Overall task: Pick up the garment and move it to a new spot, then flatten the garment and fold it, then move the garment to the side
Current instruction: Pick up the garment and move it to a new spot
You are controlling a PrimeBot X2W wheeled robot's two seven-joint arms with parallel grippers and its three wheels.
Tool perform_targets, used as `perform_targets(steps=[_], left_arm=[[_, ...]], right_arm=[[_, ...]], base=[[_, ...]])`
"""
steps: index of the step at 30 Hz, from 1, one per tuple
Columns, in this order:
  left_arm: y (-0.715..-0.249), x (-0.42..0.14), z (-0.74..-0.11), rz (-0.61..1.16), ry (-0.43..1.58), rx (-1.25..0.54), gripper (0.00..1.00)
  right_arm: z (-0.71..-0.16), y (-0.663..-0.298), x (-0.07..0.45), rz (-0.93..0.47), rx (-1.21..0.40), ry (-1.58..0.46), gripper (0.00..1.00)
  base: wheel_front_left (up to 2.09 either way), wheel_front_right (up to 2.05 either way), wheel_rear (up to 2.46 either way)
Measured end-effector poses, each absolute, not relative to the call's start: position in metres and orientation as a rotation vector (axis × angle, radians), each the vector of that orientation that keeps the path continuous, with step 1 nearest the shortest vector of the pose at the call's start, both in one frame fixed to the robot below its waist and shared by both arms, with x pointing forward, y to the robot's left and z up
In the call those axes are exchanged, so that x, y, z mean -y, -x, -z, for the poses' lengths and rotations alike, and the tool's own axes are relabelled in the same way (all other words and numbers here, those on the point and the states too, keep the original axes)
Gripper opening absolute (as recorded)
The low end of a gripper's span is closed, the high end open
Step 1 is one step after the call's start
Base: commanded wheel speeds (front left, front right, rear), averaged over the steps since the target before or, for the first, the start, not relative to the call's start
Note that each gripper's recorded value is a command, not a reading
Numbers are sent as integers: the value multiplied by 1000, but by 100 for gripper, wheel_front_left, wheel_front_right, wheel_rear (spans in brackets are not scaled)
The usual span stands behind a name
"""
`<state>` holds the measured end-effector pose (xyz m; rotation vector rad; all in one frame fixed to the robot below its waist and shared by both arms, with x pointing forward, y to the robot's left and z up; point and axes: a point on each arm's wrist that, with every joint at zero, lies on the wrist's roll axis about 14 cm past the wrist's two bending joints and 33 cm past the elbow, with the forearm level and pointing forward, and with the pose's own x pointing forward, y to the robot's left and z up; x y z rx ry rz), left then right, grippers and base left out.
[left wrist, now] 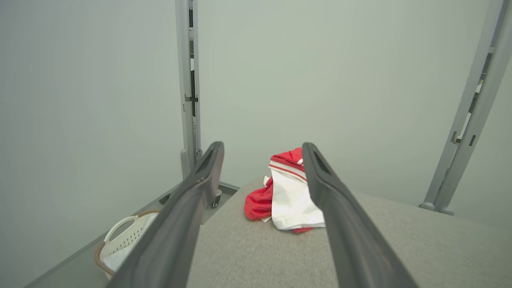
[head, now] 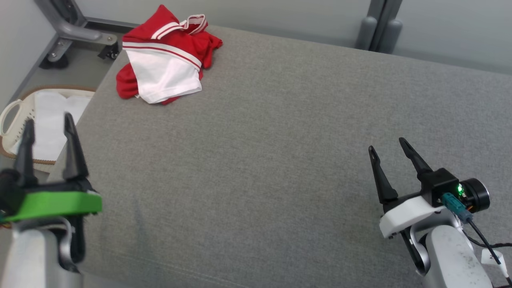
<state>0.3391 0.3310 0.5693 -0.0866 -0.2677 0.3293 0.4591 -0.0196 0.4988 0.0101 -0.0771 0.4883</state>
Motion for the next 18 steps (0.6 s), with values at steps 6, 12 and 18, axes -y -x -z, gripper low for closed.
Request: perform_targets(steps=[6, 12, 18], left_arm=[[-399, -362, -625, -290, -34, 340, 100], [-468, -380, -611, -263, -53, 176, 100], [-519, -378, -552, -245, 29, -11, 100]], right_arm=[[-496, -475, 24, -477, 92, 16, 100], [-489, -494, 31, -462, 98, 35, 100], [-473, -509, 40, -442, 83, 37, 100]], base=[[0, 0, 0], [0, 0, 0], [0, 0, 0]])
